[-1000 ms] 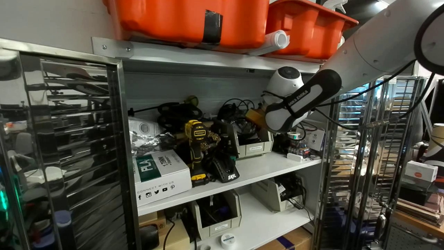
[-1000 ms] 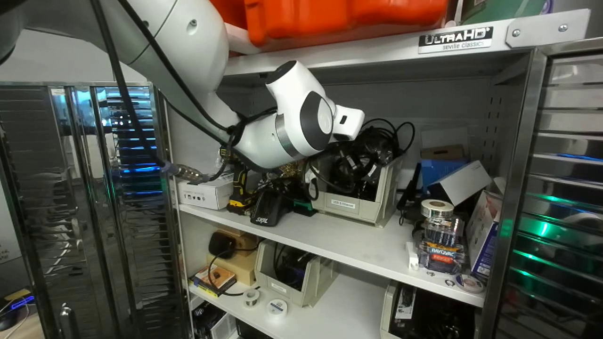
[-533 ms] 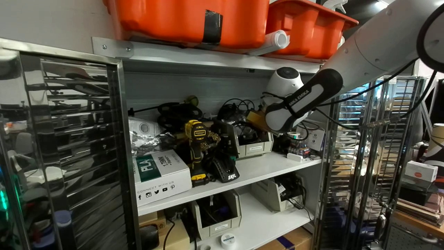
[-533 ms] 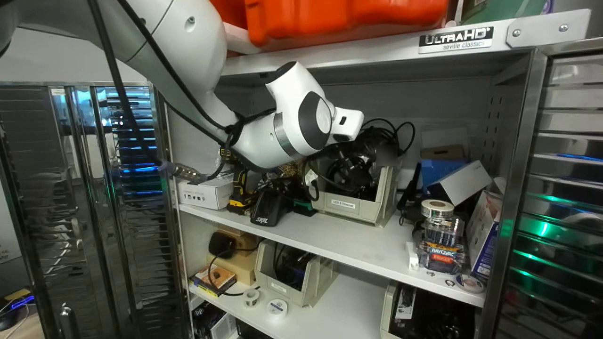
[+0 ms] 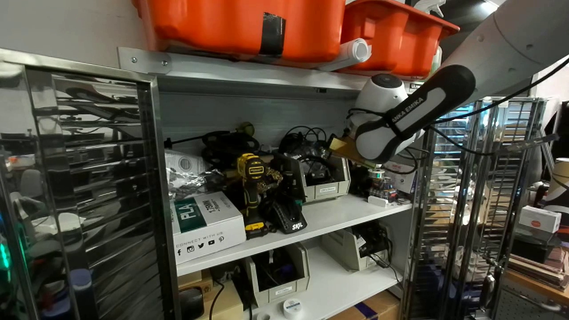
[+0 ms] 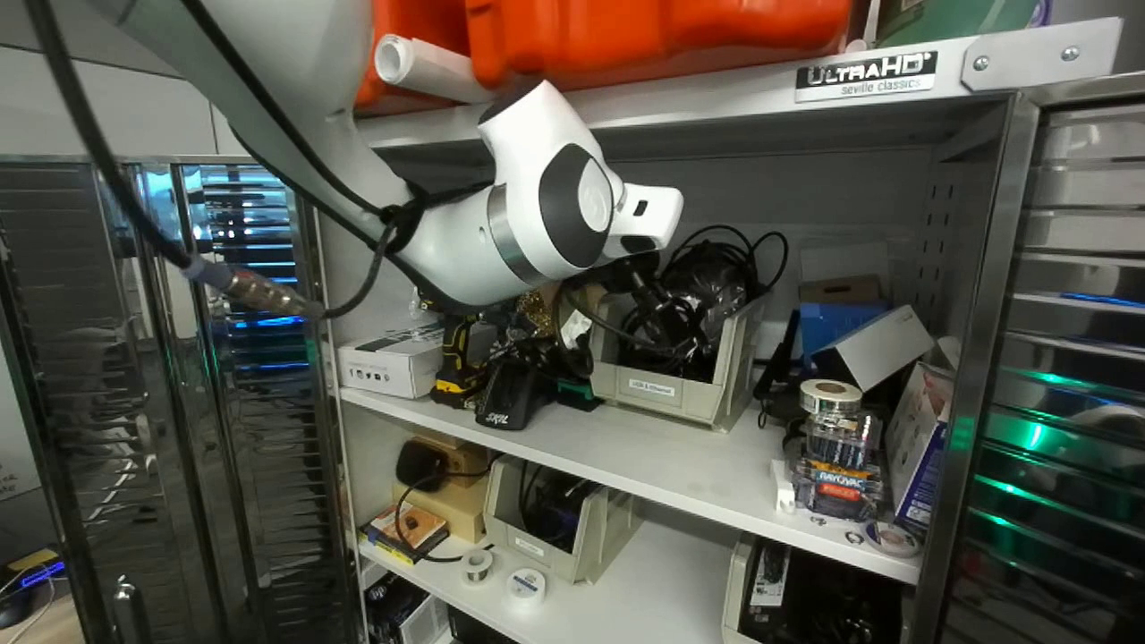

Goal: Pick up the black cable and put it in the tool box

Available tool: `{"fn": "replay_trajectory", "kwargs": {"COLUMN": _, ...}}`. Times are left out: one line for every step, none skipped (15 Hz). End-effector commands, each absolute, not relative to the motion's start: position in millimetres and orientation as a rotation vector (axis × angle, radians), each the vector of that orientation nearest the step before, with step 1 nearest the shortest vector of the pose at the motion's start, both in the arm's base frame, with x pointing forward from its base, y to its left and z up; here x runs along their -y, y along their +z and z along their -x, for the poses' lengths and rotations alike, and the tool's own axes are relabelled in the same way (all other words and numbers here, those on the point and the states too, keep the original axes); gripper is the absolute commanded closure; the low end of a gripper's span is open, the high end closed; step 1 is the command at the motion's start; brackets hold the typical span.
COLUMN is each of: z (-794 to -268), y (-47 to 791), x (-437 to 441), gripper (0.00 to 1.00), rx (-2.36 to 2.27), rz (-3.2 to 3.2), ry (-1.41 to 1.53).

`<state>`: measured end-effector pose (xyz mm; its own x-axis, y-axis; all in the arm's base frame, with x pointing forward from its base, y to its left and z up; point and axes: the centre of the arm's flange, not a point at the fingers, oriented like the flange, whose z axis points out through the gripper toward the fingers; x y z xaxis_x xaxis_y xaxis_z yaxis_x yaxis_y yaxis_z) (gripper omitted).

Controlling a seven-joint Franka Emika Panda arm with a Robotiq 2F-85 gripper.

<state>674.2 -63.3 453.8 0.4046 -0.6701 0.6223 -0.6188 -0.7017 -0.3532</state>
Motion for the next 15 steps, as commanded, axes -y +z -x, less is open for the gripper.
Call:
{"fn": "replay_trajectory", "kwargs": {"z": -606, "y": 431, "x": 61, "gripper": 0.00, "rx": -1.066, "rz": 2.690, "ry": -1.110}}
{"fn": "replay_trajectory", "kwargs": {"z": -590, "y": 414, "x": 59, "gripper": 0.00, "rx": -1.029, "rz": 2.738, "ry": -1.056}}
{"fn": "replay_trajectory", "kwargs": {"z": -576, "y": 399, "x": 55, "gripper": 0.00, "rx": -0.993, "rz": 2.782, "ry": -1.007}}
{"fn": "replay_trajectory", "kwargs": {"z": -560, "y": 390, "x": 50, "gripper": 0.00, "rx": -0.946, "rz": 2.827, "ry": -0.960}}
{"fn": "replay_trajectory", "kwargs": {"z": -545, "y": 383, "x": 44, "gripper": 0.00, "rx": -0.899, "rz": 2.863, "ry": -0.921}}
{"fn": "replay_trajectory", "kwargs": {"z": -527, "y": 384, "x": 37, "gripper": 0.00, "rx": -0.835, "rz": 2.901, "ry": -0.881}}
{"fn": "replay_trajectory", "kwargs": {"z": -514, "y": 386, "x": 30, "gripper": 0.00, "rx": -0.770, "rz": 2.930, "ry": -0.838}}
{"fn": "replay_trajectory", "kwargs": {"z": -500, "y": 395, "x": 23, "gripper": 0.00, "rx": -0.703, "rz": 2.956, "ry": -0.815}}
{"fn": "replay_trajectory", "kwargs": {"z": -487, "y": 409, "x": 18, "gripper": 0.00, "rx": -0.641, "rz": 2.976, "ry": -0.761}}
{"fn": "replay_trajectory", "kwargs": {"z": -479, "y": 421, "x": 14, "gripper": 0.00, "rx": -0.595, "rz": 2.994, "ry": -0.709}}
{"fn": "replay_trajectory", "kwargs": {"z": -473, "y": 432, "x": 10, "gripper": 0.00, "rx": -0.551, "rz": 3.013, "ry": -0.649}}
{"fn": "replay_trajectory", "kwargs": {"z": -464, "y": 445, "x": 5, "gripper": 0.00, "rx": -0.508, "rz": 3.038, "ry": -0.556}}
{"fn": "replay_trajectory", "kwargs": {"z": -457, "y": 458, "x": 2, "gripper": 0.00, "rx": -0.474, "rz": 3.056, "ry": -0.444}}
{"fn": "replay_trajectory", "kwargs": {"z": -448, "y": 470, "x": 1, "gripper": 0.00, "rx": -0.442, "rz": 3.063, "ry": -0.345}}
{"fn": "replay_trajectory", "kwargs": {"z": -439, "y": 480, "x": 2, "gripper": 0.00, "rx": -0.405, "rz": 3.058, "ry": -0.247}}
